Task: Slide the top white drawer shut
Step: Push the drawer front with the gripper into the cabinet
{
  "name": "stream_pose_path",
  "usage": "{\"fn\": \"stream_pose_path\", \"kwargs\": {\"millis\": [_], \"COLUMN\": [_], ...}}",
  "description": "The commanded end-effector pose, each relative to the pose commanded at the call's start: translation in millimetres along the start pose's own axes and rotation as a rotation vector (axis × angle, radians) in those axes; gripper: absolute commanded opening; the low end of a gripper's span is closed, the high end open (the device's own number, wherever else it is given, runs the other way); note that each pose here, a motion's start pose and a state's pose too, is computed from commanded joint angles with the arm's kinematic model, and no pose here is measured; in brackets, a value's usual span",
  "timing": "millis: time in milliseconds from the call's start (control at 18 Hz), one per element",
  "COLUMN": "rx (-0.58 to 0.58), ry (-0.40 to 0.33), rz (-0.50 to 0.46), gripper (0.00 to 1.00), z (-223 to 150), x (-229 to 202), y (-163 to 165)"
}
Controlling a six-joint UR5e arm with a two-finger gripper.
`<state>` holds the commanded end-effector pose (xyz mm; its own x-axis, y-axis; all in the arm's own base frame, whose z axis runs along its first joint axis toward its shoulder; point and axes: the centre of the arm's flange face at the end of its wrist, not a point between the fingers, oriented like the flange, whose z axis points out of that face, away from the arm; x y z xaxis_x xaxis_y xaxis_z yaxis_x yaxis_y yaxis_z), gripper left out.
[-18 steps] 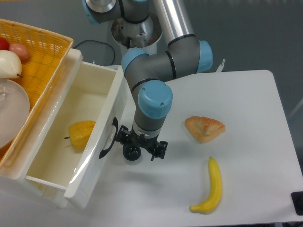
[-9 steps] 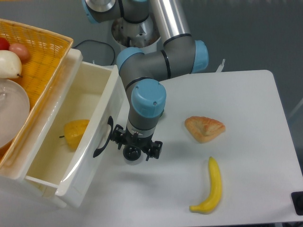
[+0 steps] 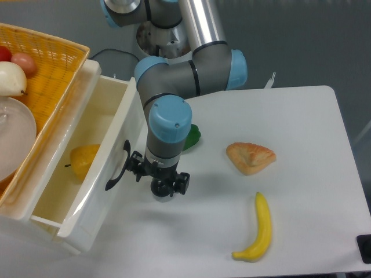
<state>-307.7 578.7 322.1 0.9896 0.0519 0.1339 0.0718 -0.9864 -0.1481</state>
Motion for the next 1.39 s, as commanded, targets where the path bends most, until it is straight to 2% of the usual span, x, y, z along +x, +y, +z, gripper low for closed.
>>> {"fn": "stream_pose_path", "kwargs": {"millis": [1389], "rx": [0.002], "ry": [0.006], "rz": [0.068], "gripper": [1.0], "z": [1.1], "x": [40.3], "y": [-15.8]}}
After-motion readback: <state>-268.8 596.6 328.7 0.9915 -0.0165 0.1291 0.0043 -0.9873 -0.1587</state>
